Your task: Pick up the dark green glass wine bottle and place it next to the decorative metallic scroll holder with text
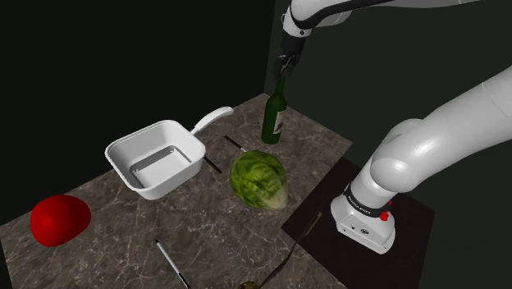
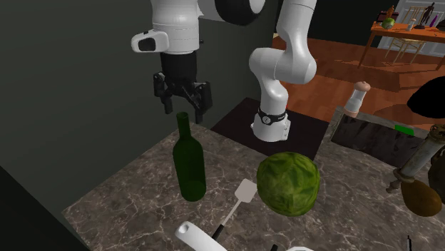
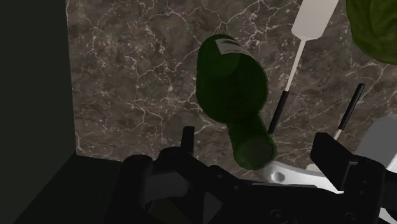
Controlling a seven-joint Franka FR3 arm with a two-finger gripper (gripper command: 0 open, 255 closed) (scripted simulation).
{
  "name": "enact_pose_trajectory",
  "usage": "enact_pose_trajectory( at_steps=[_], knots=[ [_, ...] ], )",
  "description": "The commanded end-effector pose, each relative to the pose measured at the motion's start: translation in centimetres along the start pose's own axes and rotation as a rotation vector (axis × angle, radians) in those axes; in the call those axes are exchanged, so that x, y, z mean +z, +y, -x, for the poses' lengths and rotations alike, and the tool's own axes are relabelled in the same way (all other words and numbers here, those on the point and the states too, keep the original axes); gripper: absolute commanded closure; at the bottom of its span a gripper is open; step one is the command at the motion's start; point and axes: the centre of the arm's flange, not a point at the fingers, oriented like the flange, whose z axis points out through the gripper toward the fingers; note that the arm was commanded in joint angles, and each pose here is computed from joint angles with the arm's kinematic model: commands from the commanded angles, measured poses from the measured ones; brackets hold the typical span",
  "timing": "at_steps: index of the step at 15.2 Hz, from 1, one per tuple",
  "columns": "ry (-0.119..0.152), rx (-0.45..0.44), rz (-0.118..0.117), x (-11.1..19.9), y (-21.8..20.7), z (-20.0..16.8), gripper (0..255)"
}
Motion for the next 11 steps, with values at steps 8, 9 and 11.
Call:
enact_pose_trajectory(
  at_steps=[8, 9, 11],
  knots=[
    [0.001, 0.000, 0.000, 2.3, 0.0, 0.1, 0],
    [0.001, 0.000, 0.000, 2.3, 0.0, 0.1, 0],
    [0.001, 0.000, 0.000, 2.3, 0.0, 0.1, 0]
  ],
)
